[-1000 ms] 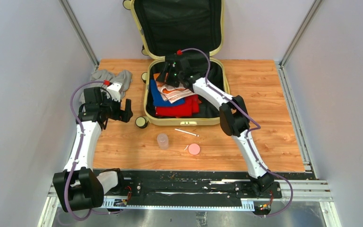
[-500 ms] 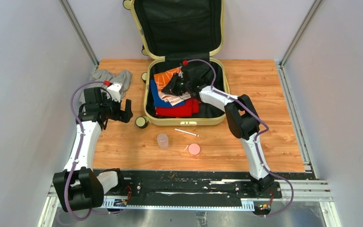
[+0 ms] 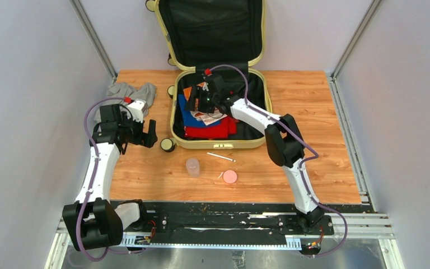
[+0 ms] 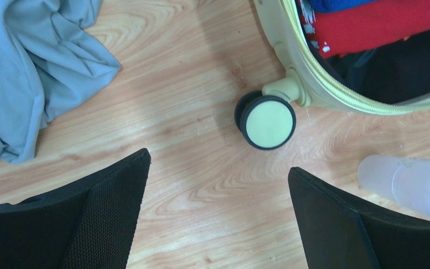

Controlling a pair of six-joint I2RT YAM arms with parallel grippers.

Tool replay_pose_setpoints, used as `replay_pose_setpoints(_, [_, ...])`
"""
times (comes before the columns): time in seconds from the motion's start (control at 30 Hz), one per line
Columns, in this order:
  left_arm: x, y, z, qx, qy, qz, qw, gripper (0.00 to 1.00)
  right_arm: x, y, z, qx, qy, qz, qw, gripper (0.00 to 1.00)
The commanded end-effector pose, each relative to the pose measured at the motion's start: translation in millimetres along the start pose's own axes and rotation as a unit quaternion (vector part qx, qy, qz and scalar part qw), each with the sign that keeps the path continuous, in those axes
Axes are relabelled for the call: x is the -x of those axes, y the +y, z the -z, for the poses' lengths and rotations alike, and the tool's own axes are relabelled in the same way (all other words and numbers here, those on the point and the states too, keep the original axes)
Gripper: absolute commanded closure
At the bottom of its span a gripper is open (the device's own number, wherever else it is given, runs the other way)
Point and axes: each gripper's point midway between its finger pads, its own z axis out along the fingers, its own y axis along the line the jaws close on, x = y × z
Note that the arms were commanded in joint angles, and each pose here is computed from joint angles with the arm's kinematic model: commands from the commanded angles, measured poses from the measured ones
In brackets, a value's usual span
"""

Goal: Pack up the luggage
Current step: Place the clothes in the luggage, then pick up the makeup from the center of the board.

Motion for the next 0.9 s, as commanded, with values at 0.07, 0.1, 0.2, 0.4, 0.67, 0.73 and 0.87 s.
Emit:
replay_pose_setpoints(0.07, [-11, -4, 12, -0.025, 0.051, -0.015, 0.998, 0.00, 3, 41, 71, -0.043, -0.001, 0.102, 0.994, 0.05])
replay_pose_setpoints(0.1, [-15, -3, 13, -0.023, 0.063, -0.013, 0.998, 0.00, 2, 50, 84, -0.038, -0.005, 0.111, 0.993, 0.03])
replay_pose_setpoints(0.2, [-24, 2, 17, -0.012, 0.087, -0.006, 0.996, 0.00, -12, 72, 119, -0.032, -0.014, 0.154, 0.987, 0.00])
replay_pose_setpoints(0.4, [-31, 9, 32, 0.022, 0.107, 0.003, 0.994, 0.00, -93, 90, 166, -0.027, 0.027, 0.247, 0.968, 0.00])
replay_pose_setpoints(0.67, [-34, 25, 48, 0.077, 0.107, 0.017, 0.991, 0.00, -207, 72, 172, -0.029, 0.102, 0.326, 0.939, 0.00])
replay_pose_setpoints(0.73, [-31, 25, 51, 0.082, 0.102, 0.018, 0.991, 0.00, -223, 72, 166, -0.028, 0.114, 0.344, 0.932, 0.00])
replay_pose_setpoints(0.87, [-30, 26, 55, 0.088, 0.096, 0.014, 0.991, 0.00, -234, 68, 151, -0.045, 0.122, 0.358, 0.925, 0.00])
